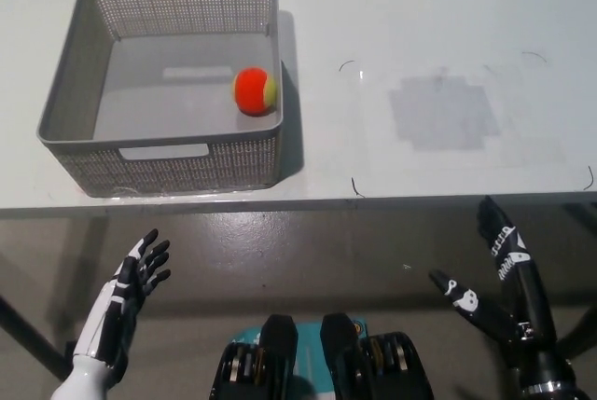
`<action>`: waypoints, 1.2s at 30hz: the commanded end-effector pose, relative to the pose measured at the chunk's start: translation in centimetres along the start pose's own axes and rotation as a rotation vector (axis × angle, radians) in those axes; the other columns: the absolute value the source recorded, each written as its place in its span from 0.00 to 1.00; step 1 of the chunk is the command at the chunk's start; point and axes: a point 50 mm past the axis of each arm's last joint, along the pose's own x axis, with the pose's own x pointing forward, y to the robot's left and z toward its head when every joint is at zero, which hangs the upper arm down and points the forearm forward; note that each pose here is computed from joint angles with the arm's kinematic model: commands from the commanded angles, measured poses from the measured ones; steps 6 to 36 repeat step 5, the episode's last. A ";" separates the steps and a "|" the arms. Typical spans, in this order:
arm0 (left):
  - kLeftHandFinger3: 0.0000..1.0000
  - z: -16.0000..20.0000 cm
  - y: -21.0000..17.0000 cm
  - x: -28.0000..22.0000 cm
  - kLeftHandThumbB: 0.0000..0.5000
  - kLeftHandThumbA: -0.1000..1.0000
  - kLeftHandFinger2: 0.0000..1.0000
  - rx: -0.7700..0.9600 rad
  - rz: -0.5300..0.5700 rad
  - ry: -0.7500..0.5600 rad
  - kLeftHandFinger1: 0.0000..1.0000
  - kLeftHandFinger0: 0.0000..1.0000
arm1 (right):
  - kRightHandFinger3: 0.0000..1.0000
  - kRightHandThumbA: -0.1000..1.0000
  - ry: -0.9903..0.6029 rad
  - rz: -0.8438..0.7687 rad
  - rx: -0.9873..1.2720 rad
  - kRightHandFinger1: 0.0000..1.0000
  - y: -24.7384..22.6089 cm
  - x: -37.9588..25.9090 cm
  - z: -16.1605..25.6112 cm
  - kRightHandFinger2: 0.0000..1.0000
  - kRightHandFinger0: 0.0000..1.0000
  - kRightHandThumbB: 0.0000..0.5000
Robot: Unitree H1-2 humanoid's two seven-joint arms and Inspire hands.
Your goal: Use the right hand to pick up a tennis ball and put it into a container on the left side
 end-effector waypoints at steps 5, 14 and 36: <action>1.00 1.0 0.4 0.3 0.02 1.00 1.00 0.020 -0.015 -0.068 1.00 1.00 | 1.00 1.00 -0.029 0.035 0.025 1.00 0.0 1.0 1.0 1.00 1.00 0.69; 1.00 1.0 0.4 0.3 0.02 1.00 1.00 0.020 -0.015 -0.068 1.00 1.00 | 1.00 1.00 -0.029 0.035 0.025 1.00 0.0 1.0 1.0 1.00 1.00 0.69; 1.00 1.0 0.4 0.3 0.02 1.00 1.00 0.020 -0.015 -0.068 1.00 1.00 | 1.00 1.00 -0.029 0.035 0.025 1.00 0.0 1.0 1.0 1.00 1.00 0.69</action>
